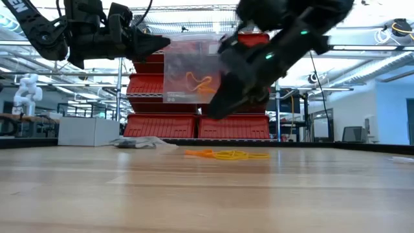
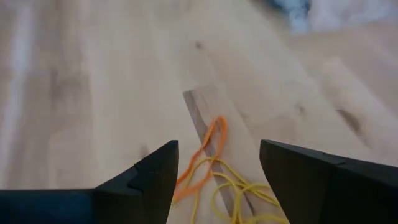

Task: Sort rubber bands
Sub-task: Put the orange rubber band into the top right transparent zip bag

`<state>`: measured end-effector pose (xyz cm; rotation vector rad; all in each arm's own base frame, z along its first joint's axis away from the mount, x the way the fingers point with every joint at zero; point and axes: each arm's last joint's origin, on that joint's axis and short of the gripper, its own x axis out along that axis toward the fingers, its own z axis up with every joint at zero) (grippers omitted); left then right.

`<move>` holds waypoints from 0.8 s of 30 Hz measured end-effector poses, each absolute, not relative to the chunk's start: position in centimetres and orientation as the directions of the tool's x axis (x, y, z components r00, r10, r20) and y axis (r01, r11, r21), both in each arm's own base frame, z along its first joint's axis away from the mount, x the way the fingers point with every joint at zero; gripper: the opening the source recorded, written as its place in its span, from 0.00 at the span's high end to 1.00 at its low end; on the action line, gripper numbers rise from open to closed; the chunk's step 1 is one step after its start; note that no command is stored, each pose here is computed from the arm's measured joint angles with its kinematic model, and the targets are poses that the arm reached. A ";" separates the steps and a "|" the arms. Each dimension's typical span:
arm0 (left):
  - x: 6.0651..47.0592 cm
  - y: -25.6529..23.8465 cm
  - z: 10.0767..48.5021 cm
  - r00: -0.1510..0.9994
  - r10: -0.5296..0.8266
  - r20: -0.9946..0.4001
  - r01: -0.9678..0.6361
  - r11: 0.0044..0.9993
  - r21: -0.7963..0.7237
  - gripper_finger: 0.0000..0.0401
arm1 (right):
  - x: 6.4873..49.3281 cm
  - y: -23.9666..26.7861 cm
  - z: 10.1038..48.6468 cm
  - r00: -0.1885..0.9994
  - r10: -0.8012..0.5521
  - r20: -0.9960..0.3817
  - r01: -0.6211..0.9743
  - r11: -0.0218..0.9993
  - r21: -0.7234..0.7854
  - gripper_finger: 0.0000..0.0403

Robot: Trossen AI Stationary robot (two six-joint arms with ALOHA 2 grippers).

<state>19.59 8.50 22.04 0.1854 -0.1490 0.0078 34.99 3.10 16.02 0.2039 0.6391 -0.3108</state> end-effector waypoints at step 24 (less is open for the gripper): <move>19.6 8.5 22.0 0.990 -0.001 0.144 -0.026 0.983 0.182 1.00 | 43.3 2.0 12.0 0.496 -0.260 -0.828 0.367 0.927 -0.071 0.81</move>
